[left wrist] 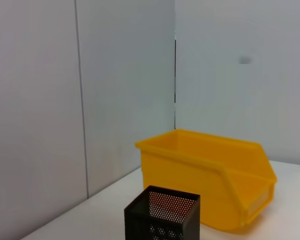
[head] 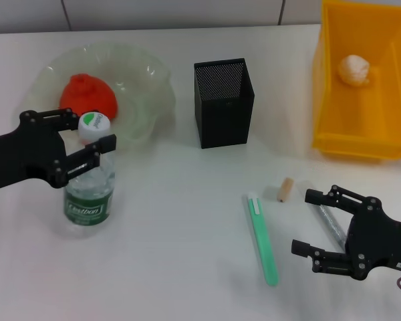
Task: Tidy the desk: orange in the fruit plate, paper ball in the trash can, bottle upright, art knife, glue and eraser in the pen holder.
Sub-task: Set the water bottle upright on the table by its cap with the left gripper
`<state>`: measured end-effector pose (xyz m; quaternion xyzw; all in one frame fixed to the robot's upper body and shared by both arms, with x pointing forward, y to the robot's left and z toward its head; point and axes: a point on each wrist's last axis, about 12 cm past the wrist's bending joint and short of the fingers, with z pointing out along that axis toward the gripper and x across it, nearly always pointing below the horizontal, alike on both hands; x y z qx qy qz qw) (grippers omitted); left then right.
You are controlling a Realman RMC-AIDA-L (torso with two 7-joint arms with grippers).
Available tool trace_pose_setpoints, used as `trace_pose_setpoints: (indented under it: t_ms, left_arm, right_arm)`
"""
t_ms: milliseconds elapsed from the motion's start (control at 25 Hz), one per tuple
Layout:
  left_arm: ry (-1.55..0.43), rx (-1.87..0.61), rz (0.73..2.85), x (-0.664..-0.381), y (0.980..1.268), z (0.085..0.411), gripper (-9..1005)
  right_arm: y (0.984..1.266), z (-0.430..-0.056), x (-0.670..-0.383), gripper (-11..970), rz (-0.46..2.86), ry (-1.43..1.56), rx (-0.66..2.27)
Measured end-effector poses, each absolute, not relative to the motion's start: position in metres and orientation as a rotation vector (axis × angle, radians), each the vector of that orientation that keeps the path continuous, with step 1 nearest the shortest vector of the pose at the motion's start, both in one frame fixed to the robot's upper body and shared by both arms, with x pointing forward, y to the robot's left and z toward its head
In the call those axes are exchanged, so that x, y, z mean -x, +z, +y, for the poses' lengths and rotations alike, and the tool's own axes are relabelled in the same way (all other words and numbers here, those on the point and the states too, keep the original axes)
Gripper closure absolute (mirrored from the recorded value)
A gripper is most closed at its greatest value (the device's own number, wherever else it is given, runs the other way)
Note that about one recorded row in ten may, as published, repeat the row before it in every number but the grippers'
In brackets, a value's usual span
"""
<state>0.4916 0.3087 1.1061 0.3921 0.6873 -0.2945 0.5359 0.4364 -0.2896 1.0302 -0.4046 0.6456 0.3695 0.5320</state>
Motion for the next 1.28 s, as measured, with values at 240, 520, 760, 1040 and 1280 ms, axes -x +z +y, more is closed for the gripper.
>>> trace_pose_setpoints:
  t_ms: [240,520,760,1040,1280]
  left_arm:
    - [-0.700,-0.914,1.619,-0.492,1.110,0.312,550]
    - [-0.693,-0.911,1.607,-0.494,1.112,0.313,549]
    - [-0.690,-0.887,1.577,-0.495,1.111,0.313,549]
    - [-0.672,-0.859,1.595,-0.497,1.109,0.315,541]
    - [-0.672,-0.868,1.581,-0.498,1.111,0.314,445]
  right_arm:
    - [1.030,-0.290,-0.436,116,1.539,0.884,0.965]
    - [1.031,-0.289,-0.435,117,1.535,0.889,0.966]
    - [1.032,-0.290,-0.437,117,1.537,0.894,0.964]
    - [1.041,-0.292,-0.440,117,1.529,0.916,0.976]
    - [1.043,-0.292,-0.442,117,1.521,0.915,0.980]
